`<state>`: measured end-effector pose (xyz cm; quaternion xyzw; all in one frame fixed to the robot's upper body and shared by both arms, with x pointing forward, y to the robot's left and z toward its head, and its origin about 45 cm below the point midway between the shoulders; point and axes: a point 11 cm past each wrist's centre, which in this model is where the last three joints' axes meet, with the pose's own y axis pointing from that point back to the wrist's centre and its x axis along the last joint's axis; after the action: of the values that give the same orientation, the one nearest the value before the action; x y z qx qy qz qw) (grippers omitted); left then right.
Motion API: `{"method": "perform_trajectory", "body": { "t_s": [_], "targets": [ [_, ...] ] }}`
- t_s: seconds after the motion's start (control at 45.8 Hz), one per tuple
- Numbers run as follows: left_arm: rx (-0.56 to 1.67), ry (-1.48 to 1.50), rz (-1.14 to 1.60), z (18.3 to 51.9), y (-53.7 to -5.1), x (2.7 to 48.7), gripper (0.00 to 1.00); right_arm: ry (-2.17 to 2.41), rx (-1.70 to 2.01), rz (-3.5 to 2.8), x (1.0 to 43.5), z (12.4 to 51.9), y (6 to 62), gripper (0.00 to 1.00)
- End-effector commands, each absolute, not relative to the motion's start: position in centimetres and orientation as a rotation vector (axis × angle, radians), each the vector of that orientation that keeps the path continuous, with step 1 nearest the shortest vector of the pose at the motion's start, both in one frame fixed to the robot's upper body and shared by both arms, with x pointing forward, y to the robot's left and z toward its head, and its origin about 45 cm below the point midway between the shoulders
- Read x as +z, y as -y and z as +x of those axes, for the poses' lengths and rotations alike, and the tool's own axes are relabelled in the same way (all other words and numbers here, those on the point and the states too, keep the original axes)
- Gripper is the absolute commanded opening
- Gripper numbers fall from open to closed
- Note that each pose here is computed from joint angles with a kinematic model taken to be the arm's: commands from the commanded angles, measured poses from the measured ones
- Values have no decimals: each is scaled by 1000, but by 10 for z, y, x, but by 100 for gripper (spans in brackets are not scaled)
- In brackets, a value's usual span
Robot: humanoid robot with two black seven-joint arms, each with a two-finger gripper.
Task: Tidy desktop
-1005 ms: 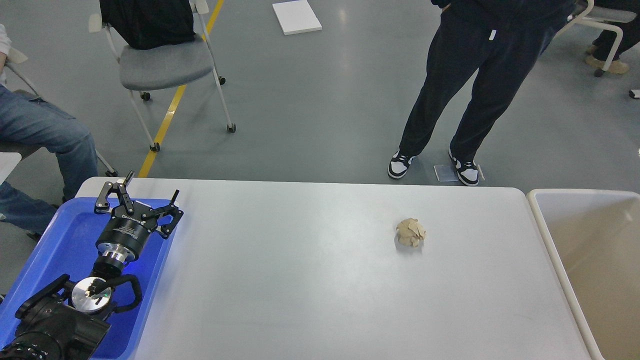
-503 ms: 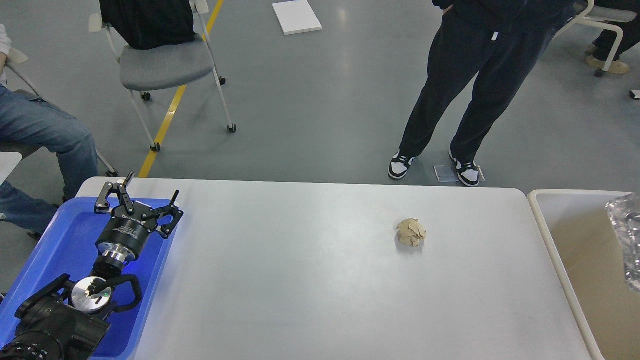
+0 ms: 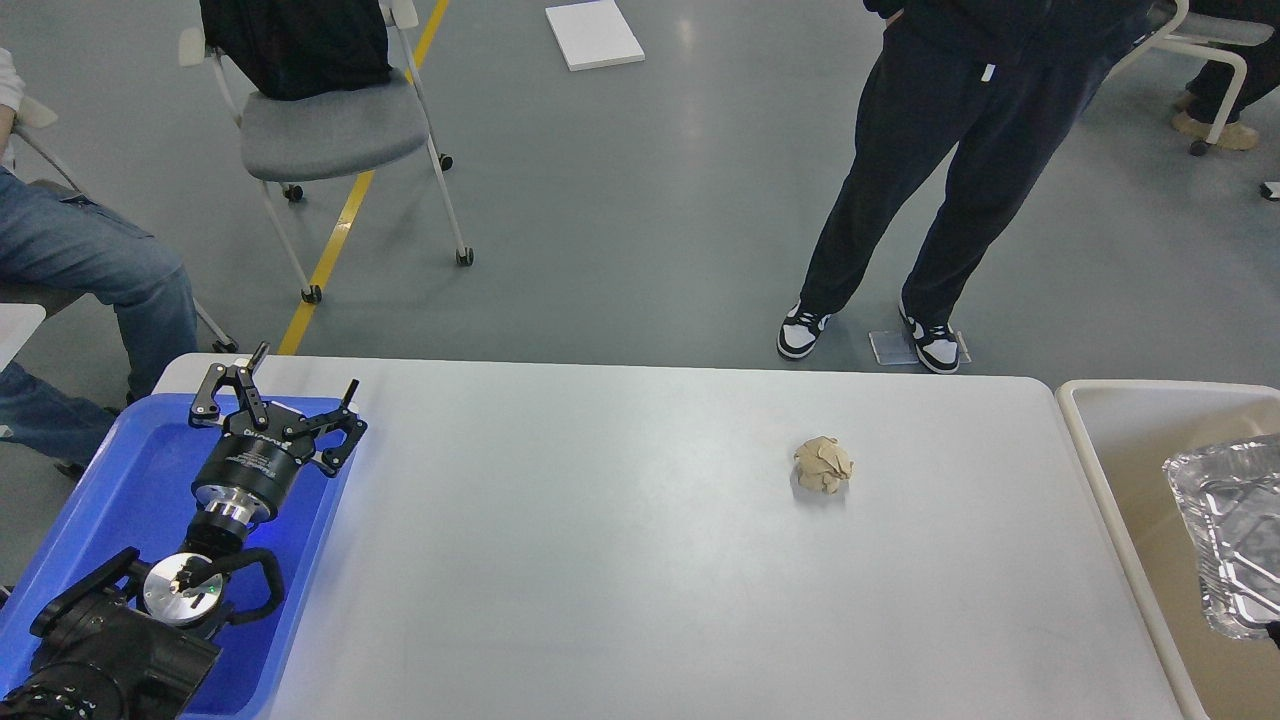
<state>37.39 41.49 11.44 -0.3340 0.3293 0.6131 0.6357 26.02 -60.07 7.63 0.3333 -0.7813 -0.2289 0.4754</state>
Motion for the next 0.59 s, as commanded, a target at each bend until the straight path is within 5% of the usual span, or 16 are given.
{"method": "perform_trajectory", "body": {
  "t_s": [0.0,0.568],
  "targets": [
    [1401,-752,-763,374,-415,114,100,1912,-550,815,74,256,602,100],
    [1401,-752,-763,374,-415,114,100,2058,-437,914,169,318,634,100]
  ]
}}
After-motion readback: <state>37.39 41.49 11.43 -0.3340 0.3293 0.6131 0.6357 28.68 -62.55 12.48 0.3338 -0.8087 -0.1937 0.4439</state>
